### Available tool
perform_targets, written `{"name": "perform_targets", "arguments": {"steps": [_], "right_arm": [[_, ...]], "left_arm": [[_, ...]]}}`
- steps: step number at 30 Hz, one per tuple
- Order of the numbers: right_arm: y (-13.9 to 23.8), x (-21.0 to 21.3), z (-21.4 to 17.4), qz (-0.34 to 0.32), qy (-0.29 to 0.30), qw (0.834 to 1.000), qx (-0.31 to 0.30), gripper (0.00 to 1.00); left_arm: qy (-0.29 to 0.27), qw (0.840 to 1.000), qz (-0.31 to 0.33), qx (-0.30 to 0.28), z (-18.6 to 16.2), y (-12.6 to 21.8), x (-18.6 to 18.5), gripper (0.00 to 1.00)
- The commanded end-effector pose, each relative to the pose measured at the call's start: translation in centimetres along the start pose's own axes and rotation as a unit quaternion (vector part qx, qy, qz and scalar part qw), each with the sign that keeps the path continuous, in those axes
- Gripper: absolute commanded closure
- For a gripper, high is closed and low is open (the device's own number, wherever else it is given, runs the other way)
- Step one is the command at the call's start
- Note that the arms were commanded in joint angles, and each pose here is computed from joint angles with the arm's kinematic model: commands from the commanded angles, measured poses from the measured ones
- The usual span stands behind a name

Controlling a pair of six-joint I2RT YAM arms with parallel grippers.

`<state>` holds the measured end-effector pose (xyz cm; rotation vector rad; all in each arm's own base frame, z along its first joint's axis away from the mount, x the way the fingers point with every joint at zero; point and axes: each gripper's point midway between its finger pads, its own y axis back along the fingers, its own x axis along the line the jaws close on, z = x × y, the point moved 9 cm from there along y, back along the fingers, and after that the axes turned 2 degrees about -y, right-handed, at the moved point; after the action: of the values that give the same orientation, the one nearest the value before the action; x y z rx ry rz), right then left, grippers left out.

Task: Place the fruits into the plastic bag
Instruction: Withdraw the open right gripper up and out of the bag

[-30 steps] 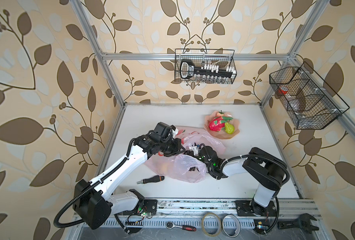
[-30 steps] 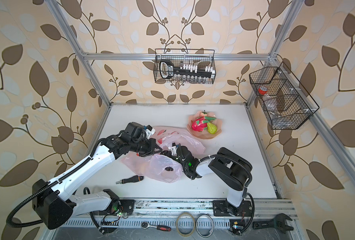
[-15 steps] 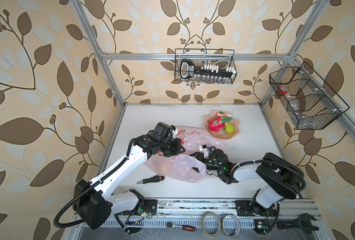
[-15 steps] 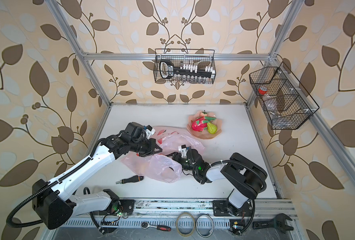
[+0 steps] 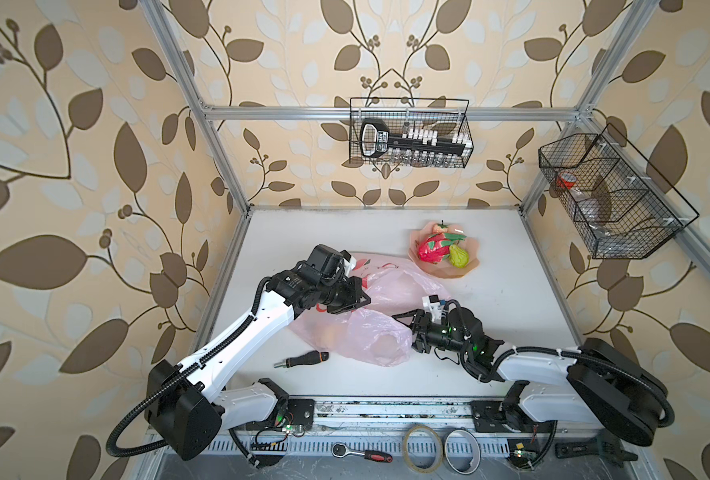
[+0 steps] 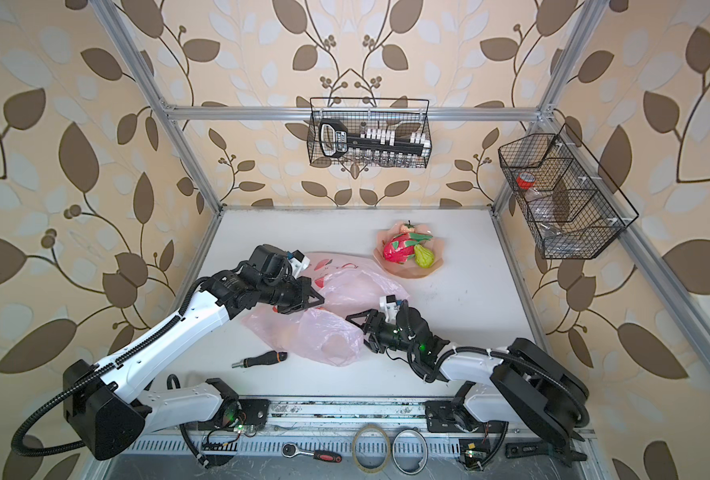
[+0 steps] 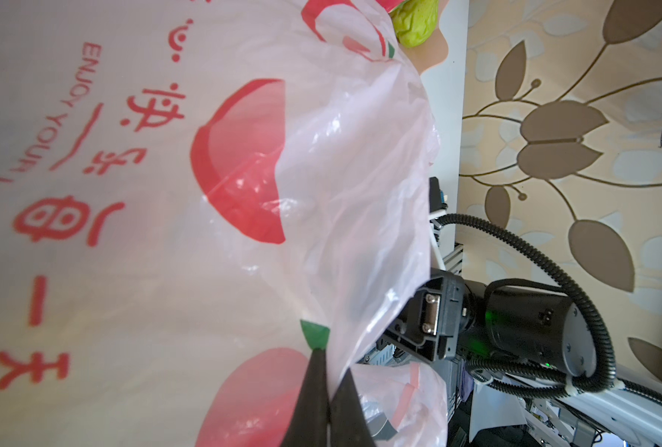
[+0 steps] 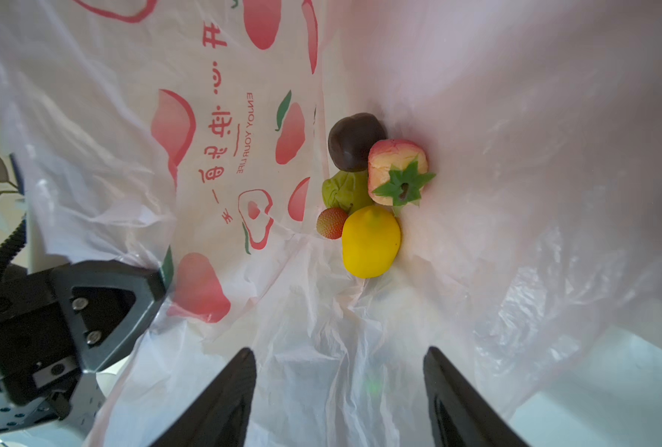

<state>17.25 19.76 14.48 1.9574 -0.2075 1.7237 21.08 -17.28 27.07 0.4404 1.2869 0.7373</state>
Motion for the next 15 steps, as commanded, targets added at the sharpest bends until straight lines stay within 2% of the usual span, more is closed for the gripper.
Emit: {"name": "perform_targets", "arguments": {"steps": [1, 11, 15], "right_arm": [[1.5, -1.6, 0.2, -0.035, -0.005, 0.999, -0.028, 0.25], [6.2, -2.0, 0.3, -0.038, 0.014, 0.996, -0.08, 0.03], [7.8, -2.1, 0.4, -0.028, 0.02, 0.995, -0.099, 0.0]], "left_arm": [[-0.021, 1.0, -0.016, -0.011, -0.2, 1.1, -1.0, 1.0], [-0.021, 1.0, -0.017, -0.008, -0.1, 0.8, -1.0, 1.0], [-0.02, 1.0, -0.017, -0.005, 0.1, 0.6, -1.0, 1.0]]}}
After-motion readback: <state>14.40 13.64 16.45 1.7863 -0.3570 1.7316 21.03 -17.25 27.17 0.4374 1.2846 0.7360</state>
